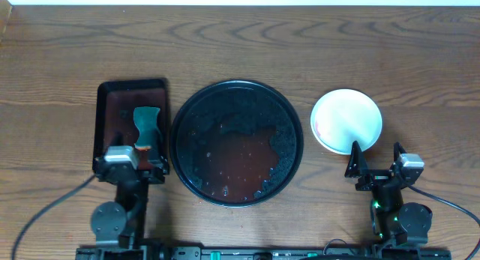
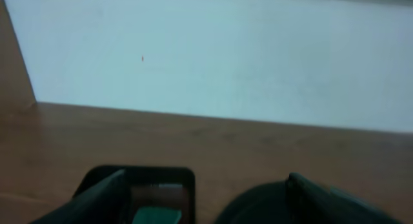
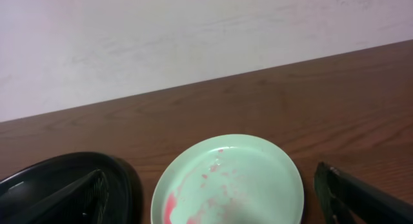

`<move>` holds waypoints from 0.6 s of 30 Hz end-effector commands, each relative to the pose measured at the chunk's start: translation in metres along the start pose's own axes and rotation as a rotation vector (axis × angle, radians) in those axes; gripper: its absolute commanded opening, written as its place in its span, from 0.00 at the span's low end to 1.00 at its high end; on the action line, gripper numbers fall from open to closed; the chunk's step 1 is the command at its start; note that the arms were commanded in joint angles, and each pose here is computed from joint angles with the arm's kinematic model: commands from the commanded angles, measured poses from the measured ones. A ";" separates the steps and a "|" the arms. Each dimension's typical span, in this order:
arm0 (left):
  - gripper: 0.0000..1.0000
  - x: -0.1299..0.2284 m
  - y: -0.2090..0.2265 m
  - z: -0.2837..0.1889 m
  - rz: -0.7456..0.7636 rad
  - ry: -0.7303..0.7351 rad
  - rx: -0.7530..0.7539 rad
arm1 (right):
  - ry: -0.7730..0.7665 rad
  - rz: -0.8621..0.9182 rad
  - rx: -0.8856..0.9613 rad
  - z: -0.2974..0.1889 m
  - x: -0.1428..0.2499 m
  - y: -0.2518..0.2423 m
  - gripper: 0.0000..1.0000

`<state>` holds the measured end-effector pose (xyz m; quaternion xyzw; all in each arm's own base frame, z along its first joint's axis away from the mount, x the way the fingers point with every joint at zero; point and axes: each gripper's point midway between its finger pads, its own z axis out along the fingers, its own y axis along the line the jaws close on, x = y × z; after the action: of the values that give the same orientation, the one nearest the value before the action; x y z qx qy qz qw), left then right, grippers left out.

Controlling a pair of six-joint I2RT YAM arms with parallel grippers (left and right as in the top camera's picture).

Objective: Clean dirty plates on tray and stack at the side

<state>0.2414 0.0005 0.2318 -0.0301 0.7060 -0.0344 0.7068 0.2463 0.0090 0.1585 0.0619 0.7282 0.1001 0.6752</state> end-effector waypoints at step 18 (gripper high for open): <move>0.77 0.093 0.014 0.002 0.081 0.151 -0.035 | 0.001 0.000 -0.007 0.000 0.001 0.002 0.99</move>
<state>0.2455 0.0043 0.1515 -0.0140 0.7423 -0.0021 0.6699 0.2463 0.0090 0.1585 0.0619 0.7282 0.1001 0.6752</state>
